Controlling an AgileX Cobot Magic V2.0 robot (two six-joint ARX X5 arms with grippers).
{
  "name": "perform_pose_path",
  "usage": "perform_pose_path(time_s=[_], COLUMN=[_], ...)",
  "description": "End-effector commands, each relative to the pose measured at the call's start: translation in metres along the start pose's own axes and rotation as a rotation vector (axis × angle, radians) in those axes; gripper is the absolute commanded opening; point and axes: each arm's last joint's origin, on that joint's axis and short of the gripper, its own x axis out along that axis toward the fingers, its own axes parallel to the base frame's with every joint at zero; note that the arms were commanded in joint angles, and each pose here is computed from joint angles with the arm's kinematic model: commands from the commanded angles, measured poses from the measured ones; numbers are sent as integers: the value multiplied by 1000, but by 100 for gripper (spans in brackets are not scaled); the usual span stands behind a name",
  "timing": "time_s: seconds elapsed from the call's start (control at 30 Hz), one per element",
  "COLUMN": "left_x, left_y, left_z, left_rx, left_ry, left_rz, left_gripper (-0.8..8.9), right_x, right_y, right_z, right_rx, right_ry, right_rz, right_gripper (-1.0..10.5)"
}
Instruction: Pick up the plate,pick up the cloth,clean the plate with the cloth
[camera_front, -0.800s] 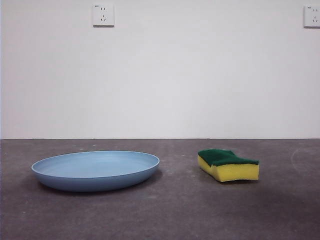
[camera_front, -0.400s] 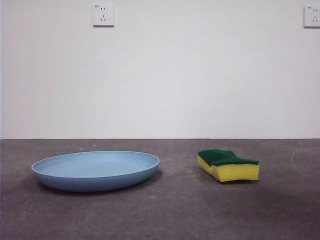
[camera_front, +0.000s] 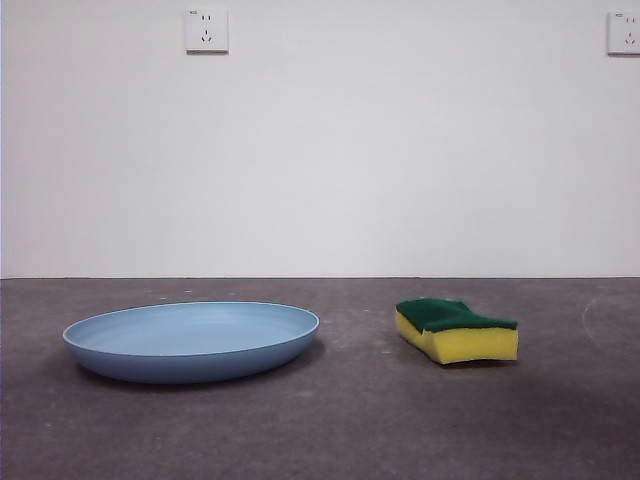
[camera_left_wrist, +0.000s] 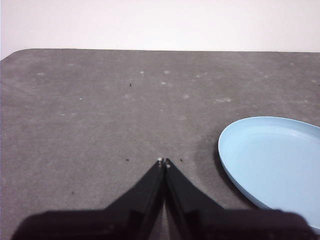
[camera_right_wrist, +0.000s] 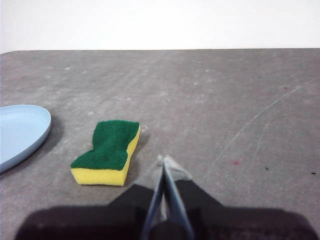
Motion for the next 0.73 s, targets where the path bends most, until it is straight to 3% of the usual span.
perform_pose_path(time_s=[0.03,0.73], left_x=[1,1], left_y=[1,1], left_z=[-4,-4], left_rx=[-7,-7], left_ry=[10,10], left_rz=[5,5], left_gripper=[-3,-3], right_x=[1,1], right_y=[0,0], right_z=[-5,-5], right_rx=[12,12], right_ry=[17,17], right_rz=[0,0], right_gripper=[1,1])
